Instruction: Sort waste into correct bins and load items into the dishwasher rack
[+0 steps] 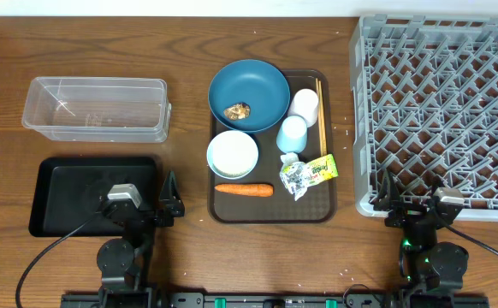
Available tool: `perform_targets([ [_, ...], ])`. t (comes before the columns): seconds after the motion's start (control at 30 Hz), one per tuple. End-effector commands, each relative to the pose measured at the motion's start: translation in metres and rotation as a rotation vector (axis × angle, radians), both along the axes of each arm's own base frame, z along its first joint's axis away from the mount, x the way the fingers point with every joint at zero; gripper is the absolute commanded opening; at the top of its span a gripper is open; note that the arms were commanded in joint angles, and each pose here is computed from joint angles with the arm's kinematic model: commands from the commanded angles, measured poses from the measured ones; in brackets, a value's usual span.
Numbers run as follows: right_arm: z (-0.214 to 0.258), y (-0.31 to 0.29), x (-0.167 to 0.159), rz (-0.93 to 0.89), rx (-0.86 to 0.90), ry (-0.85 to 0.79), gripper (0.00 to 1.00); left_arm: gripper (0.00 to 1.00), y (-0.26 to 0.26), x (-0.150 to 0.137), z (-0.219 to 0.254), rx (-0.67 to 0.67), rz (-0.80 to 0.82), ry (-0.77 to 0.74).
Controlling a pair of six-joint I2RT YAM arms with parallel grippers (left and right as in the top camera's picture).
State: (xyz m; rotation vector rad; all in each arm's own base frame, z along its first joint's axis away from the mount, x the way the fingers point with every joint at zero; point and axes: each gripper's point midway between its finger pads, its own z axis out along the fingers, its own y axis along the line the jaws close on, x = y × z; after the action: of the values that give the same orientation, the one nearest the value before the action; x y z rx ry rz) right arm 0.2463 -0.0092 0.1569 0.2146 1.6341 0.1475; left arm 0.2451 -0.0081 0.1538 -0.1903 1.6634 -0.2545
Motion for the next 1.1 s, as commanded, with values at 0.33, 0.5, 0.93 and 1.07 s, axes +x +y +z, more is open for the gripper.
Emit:
perform_targets([
  [0.33,0.000,-0.003,0.000,-0.008,-0.003,-0.001,0.99,0.98,-0.059,-0.014,-0.008,-0.334,-0.317,0.098],
  [0.5,0.000,-0.003,0.000,-0.008,-0.003,-0.001,0.99,0.98,-0.073,-0.021,-0.009,-0.522,-0.380,0.170],
  [0.93,0.000,-0.003,0.000,-0.008,-0.003,-0.001,0.99,0.98,-0.091,-0.039,0.041,-0.502,-0.517,0.125],
  [1.07,0.000,-0.003,0.000,-0.008,-0.003,-0.001,0.99,0.98,-0.091,-0.044,0.071,-0.468,-0.518,0.125],
])
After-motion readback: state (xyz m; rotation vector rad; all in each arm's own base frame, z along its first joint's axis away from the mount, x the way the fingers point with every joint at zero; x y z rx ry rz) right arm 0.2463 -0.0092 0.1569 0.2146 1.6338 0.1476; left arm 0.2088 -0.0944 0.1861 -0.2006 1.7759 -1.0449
